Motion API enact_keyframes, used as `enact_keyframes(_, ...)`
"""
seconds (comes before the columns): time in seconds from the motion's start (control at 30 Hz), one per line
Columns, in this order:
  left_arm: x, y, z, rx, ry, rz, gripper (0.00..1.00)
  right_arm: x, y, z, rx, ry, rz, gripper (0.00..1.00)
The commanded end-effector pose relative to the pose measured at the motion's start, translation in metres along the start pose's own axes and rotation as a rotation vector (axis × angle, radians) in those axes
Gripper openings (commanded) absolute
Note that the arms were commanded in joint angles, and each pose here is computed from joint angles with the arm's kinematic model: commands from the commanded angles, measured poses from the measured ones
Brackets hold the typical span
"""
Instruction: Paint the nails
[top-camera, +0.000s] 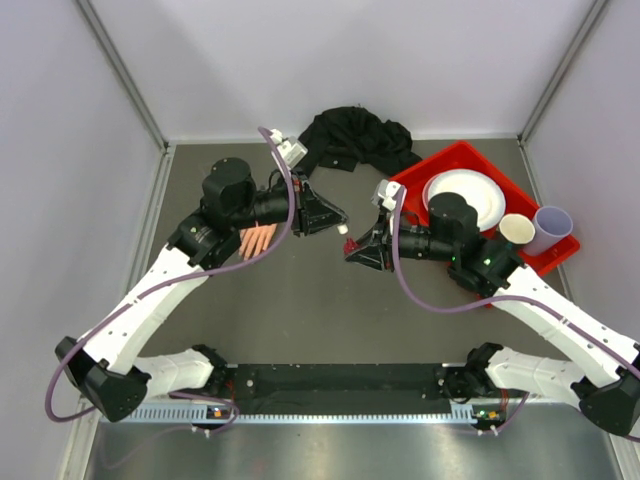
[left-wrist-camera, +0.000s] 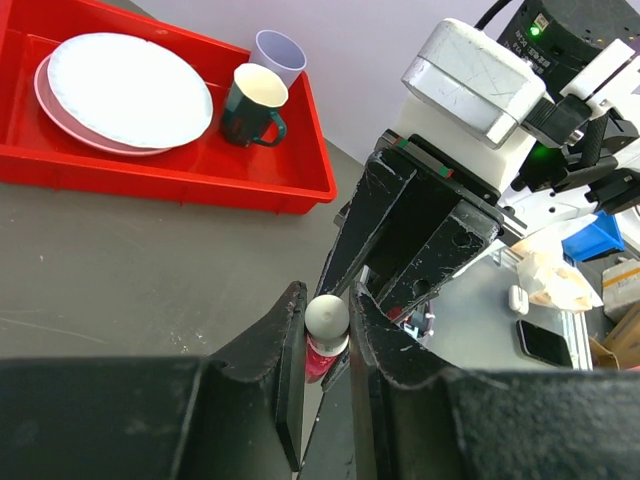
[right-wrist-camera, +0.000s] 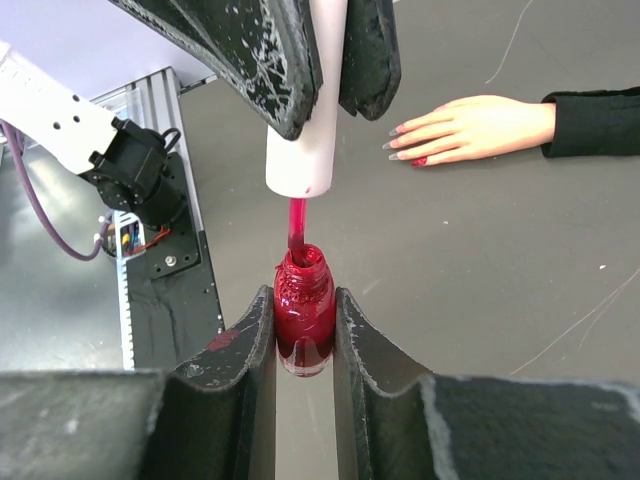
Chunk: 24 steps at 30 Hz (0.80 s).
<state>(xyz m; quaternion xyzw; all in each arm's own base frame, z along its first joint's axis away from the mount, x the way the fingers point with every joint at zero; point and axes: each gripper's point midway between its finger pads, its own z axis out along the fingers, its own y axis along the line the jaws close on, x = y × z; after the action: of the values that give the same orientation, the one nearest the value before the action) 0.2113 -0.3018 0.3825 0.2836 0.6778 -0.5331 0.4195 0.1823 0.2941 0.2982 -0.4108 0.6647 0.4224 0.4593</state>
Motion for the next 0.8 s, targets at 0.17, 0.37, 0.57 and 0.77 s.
enact_keyframes(0.17, -0.012, -0.008, 0.003, 0.011, -0.019, 0.031, 0.00, -0.038, 0.010, -0.012, -0.016, -0.102, -0.054, 0.00)
enact_keyframes(0.37, -0.008, -0.009, 0.005, 0.013, -0.004, 0.033, 0.00, -0.039, 0.009, -0.013, -0.011, -0.105, -0.054, 0.00)
enact_keyframes(0.57, 0.000, -0.007, 0.007, 0.011, 0.022, 0.026, 0.00, -0.040, 0.009, -0.013, -0.012, -0.109, -0.055, 0.00)
enact_keyframes(0.77, 0.006, -0.010, 0.010, 0.017, 0.044, 0.048, 0.00, -0.042, 0.010, -0.013, -0.011, -0.114, -0.055, 0.00)
